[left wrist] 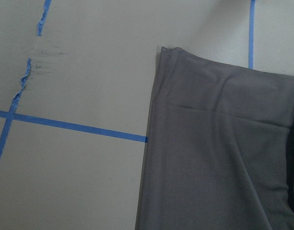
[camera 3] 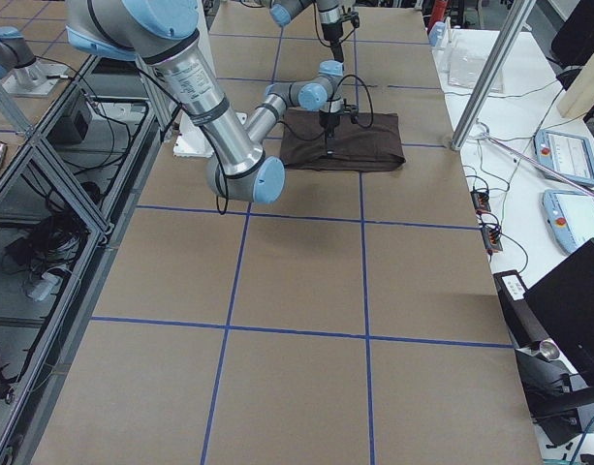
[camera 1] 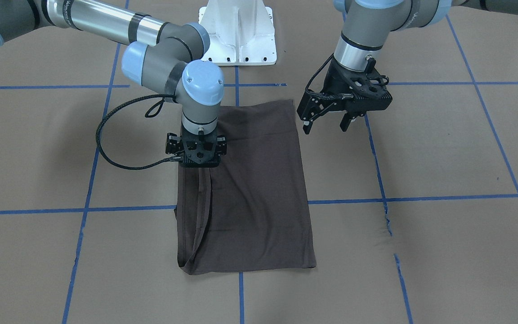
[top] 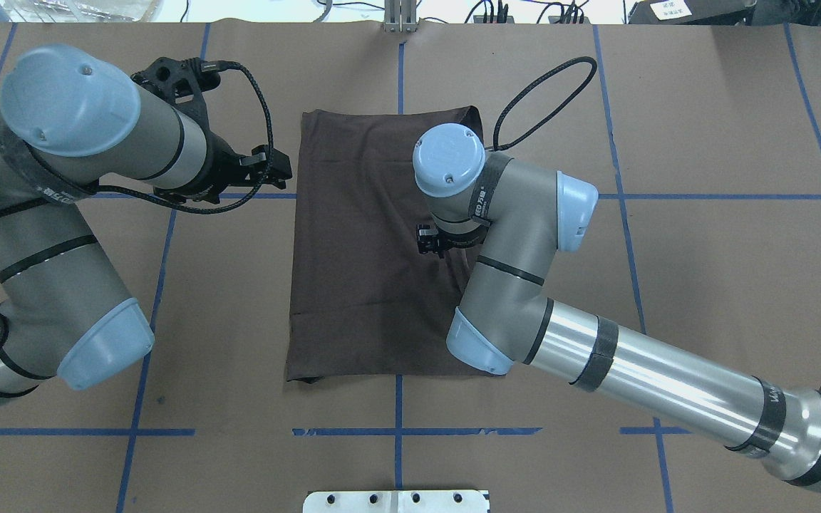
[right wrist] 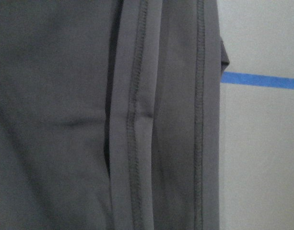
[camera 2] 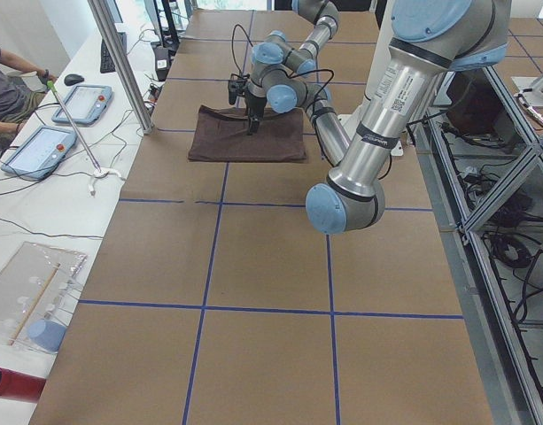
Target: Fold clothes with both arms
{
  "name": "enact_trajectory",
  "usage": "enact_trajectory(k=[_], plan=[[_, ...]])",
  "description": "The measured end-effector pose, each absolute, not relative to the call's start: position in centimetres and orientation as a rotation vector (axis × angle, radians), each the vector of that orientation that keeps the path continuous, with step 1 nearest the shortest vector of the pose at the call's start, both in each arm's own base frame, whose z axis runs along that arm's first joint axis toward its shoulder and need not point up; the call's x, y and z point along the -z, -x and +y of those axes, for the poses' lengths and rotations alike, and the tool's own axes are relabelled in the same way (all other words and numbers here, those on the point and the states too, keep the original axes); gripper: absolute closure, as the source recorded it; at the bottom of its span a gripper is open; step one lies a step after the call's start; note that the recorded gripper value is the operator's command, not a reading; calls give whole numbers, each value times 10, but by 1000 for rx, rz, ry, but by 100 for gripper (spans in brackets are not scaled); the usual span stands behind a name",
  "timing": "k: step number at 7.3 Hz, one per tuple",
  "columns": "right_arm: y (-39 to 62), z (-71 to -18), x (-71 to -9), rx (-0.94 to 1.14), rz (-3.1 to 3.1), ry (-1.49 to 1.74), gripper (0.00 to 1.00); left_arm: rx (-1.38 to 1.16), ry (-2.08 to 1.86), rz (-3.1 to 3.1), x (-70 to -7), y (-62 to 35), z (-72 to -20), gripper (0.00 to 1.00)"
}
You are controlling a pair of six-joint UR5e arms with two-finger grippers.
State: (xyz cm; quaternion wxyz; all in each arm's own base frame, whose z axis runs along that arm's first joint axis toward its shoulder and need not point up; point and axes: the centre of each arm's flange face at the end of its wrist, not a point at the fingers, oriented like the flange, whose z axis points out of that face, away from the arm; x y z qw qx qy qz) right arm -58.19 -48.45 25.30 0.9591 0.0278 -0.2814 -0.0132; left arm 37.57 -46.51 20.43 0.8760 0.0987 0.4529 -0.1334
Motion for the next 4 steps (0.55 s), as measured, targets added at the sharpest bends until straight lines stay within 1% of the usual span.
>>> enact_trajectory(k=[4], plan=[[592, -483, -275, 42, -549, -4, 0, 279, -206, 946, -204, -376, -465, 0]])
